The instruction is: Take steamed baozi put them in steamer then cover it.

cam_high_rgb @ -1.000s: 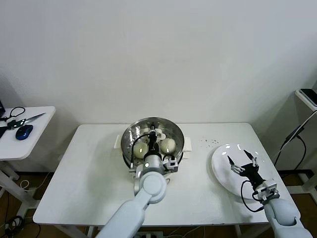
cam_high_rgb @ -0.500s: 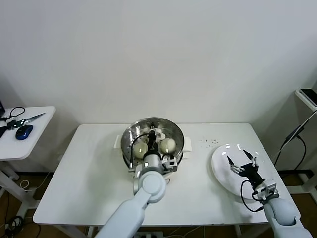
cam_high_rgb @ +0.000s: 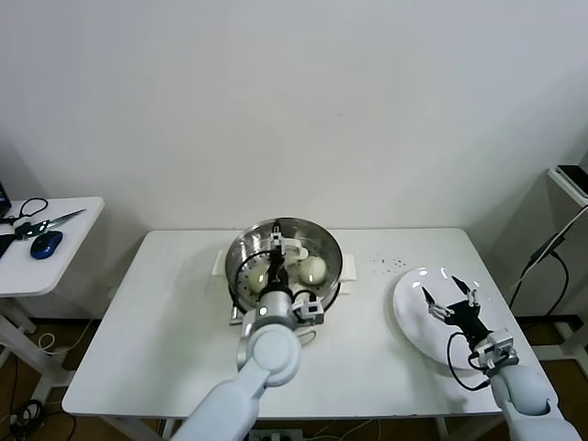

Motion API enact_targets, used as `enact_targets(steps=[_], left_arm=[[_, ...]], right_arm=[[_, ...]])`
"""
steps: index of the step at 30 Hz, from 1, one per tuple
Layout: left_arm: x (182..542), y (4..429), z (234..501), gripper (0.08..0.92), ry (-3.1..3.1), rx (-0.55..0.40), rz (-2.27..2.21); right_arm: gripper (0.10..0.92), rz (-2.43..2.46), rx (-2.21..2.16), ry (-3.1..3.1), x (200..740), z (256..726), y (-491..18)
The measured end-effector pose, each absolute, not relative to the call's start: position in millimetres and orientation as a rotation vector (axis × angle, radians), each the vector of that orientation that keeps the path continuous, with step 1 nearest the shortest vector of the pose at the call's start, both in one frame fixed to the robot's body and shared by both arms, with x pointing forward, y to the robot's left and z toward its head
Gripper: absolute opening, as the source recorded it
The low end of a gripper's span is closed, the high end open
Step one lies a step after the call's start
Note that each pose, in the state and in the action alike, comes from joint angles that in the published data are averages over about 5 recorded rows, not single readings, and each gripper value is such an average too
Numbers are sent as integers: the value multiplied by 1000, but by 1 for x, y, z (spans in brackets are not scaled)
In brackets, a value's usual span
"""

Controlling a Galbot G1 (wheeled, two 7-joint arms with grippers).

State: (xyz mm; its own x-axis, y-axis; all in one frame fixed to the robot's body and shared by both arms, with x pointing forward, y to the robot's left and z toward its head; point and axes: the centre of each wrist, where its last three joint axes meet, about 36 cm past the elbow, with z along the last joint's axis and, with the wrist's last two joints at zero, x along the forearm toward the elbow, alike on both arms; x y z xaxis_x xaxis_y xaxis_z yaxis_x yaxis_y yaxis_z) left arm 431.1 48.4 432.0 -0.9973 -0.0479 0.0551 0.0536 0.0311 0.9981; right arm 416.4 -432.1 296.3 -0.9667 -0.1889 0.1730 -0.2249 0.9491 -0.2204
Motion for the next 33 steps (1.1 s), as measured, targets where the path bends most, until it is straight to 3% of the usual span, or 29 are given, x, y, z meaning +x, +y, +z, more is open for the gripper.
enact_targets(steps=[5,14,24,29,33], left_arm=[[417,57,439,805,-2229,-31,-2109],[385,84,453,823,-2287,-39,-2053],[356,140,467,823,-2416,113,-1859],[345,177,464,823,-2488,203,-1612],[334,208,456,823,-2559,222,-1397]], right_arm=[[823,363,300,-2943,417,300,-433],[823,365,274,-2929,418,305,-434],[823,309,262,-2940,411,304,-428],[823,292,264,-2944,406,305,-426],[823,278,267,-2946,402,304,-424]])
